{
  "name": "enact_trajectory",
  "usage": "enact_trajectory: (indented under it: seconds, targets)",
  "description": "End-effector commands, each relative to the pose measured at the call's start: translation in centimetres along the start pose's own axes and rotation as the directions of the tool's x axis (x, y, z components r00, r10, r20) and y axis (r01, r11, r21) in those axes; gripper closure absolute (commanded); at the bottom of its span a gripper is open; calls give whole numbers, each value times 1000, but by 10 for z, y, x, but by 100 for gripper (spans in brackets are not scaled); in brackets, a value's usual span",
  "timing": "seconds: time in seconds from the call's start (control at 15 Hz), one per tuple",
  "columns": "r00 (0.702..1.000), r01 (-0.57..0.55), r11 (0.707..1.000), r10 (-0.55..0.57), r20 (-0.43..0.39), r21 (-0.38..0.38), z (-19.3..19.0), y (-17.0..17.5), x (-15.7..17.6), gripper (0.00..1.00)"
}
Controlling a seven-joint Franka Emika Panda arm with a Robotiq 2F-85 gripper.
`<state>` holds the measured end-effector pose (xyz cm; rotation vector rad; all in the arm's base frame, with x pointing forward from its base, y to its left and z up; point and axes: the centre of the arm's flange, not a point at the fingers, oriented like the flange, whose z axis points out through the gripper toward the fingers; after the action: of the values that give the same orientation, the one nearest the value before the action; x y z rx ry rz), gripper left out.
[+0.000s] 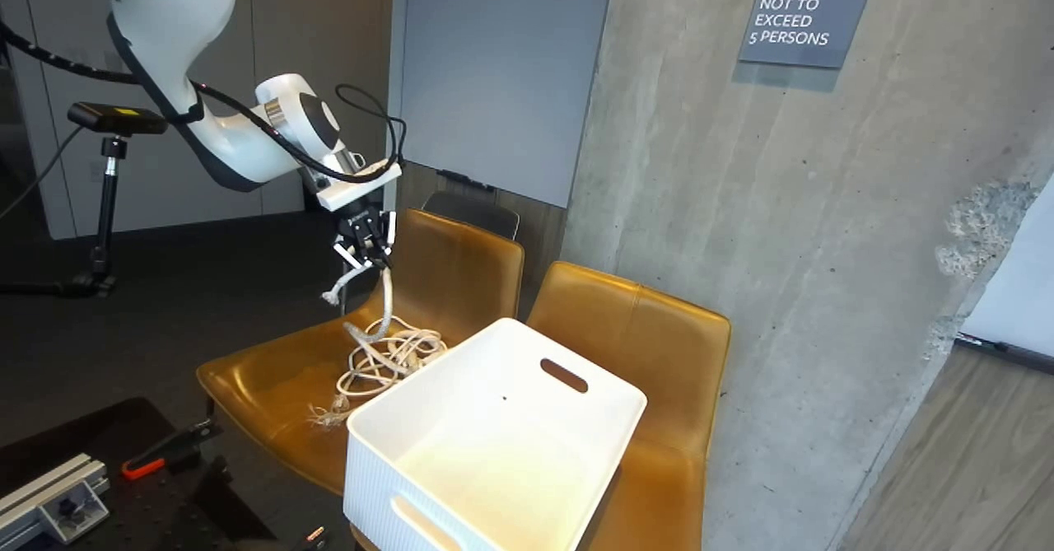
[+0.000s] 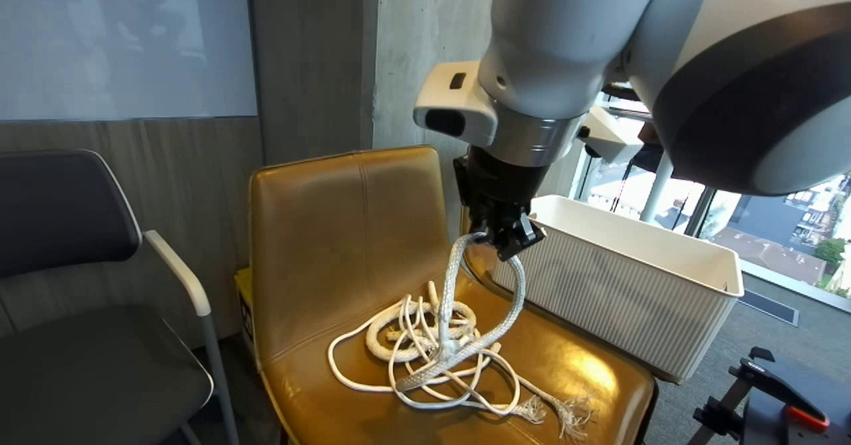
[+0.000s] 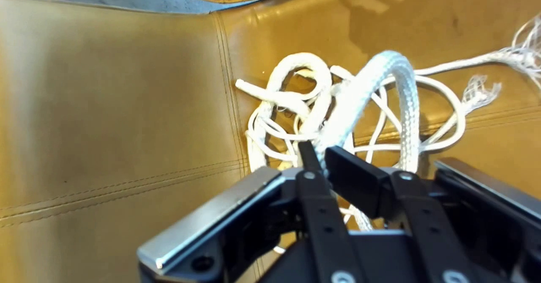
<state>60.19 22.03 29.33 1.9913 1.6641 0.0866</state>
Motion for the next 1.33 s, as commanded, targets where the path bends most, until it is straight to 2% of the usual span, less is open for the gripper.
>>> enact_trajectory:
  seconds: [0.0, 0.07, 0.13, 0.47, 0.67, 0.73, 0.8, 0.93, 1.27]
  targets:
    - [1000, -22, 998, 22, 0, -53, -13, -26, -37, 97]
    - [1000, -26, 998, 26, 5, -63, -13, -25, -41, 62]
    - [999, -32, 997, 32, 3, -73, -14, -23, -43, 61]
    - [999, -42, 994, 39, -30, -98, -18, -9, -44, 27]
    - [996, -33, 997, 27, -82, -68, -18, 0, -48, 3]
    - [992, -38, 998, 33, -119, -43, -18, 6, -56, 0]
    - [997, -47, 997, 43, -63, -66, -14, -3, -42, 15]
    - [995, -47, 997, 42, -91, -54, -12, 2, -49, 0]
    - [994, -48, 997, 43, -99, -53, -12, 3, -50, 0]
